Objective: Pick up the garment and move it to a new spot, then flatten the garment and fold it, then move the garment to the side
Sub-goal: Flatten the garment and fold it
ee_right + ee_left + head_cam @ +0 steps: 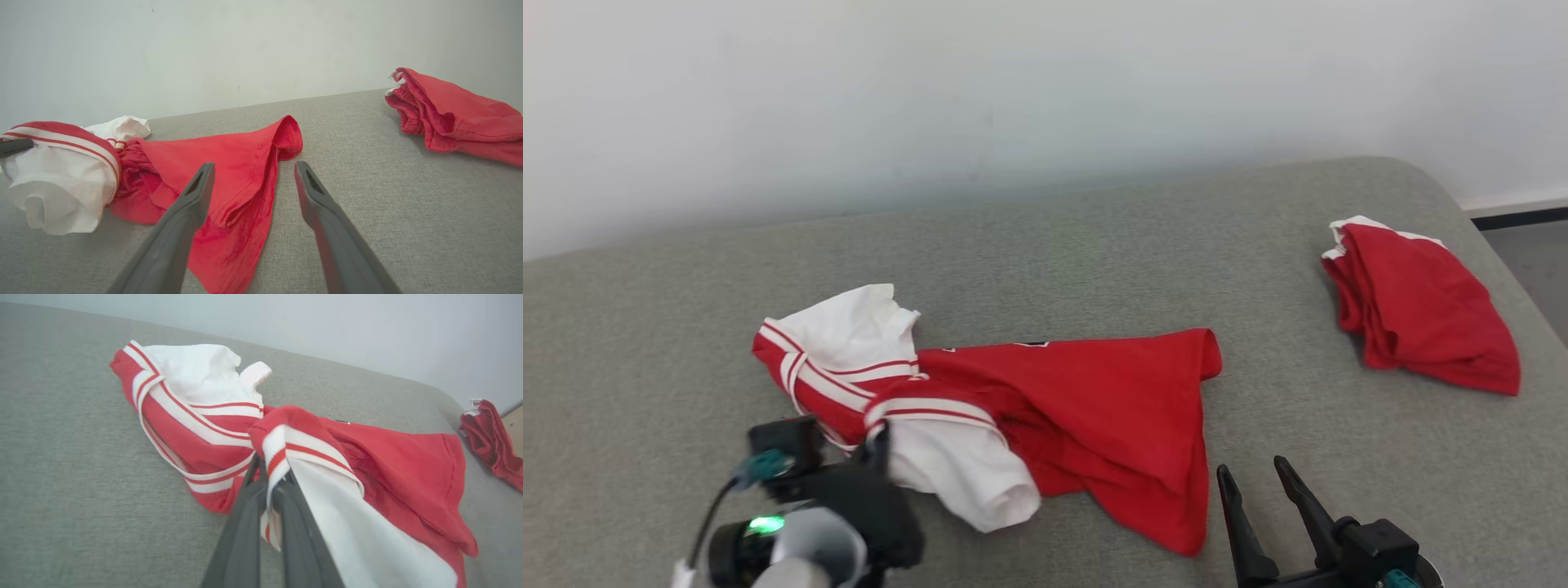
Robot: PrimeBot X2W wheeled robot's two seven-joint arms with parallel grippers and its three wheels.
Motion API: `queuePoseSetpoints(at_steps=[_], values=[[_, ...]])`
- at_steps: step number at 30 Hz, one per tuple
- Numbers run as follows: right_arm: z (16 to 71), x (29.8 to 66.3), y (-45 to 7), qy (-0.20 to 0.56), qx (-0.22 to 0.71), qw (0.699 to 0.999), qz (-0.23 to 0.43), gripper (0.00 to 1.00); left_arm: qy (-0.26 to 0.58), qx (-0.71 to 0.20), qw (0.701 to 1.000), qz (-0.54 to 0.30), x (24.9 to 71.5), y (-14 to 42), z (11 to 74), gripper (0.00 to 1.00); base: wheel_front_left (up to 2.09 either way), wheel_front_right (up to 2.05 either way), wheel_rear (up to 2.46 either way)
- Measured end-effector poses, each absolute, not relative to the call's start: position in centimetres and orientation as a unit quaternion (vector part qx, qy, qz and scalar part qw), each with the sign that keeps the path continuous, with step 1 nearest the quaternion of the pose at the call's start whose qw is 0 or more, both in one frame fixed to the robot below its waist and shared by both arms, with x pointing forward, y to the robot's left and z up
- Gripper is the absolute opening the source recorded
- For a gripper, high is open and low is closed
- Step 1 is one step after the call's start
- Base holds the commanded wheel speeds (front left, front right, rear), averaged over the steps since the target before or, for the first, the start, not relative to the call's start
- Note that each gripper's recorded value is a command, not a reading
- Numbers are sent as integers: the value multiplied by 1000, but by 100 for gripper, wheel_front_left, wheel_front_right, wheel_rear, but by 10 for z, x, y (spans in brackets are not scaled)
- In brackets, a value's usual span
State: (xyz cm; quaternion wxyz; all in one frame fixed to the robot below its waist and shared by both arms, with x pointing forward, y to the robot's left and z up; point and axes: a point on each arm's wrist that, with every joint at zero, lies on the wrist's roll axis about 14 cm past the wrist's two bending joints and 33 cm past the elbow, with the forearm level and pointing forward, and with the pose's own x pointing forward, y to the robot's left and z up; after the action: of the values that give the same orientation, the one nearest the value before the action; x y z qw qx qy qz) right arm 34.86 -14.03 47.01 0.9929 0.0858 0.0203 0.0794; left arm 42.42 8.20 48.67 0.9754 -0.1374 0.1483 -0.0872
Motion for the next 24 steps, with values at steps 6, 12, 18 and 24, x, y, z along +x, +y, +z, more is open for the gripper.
queuePoseSetpoints(at_steps=[6,12,18,24], values=[[470,355,-129,22,86,991,98,100,135,-126,983,2,412,155,483,0,0,0,0],[470,359,-118,22,85,990,115,100,141,-106,982,63,395,200,471,0,0,0,0],[472,360,-120,20,81,990,113,100,142,-96,981,87,384,213,457,100,0,0,0],[472,359,-126,20,78,991,104,100,56,-104,990,70,382,211,480,100,0,0,0]])
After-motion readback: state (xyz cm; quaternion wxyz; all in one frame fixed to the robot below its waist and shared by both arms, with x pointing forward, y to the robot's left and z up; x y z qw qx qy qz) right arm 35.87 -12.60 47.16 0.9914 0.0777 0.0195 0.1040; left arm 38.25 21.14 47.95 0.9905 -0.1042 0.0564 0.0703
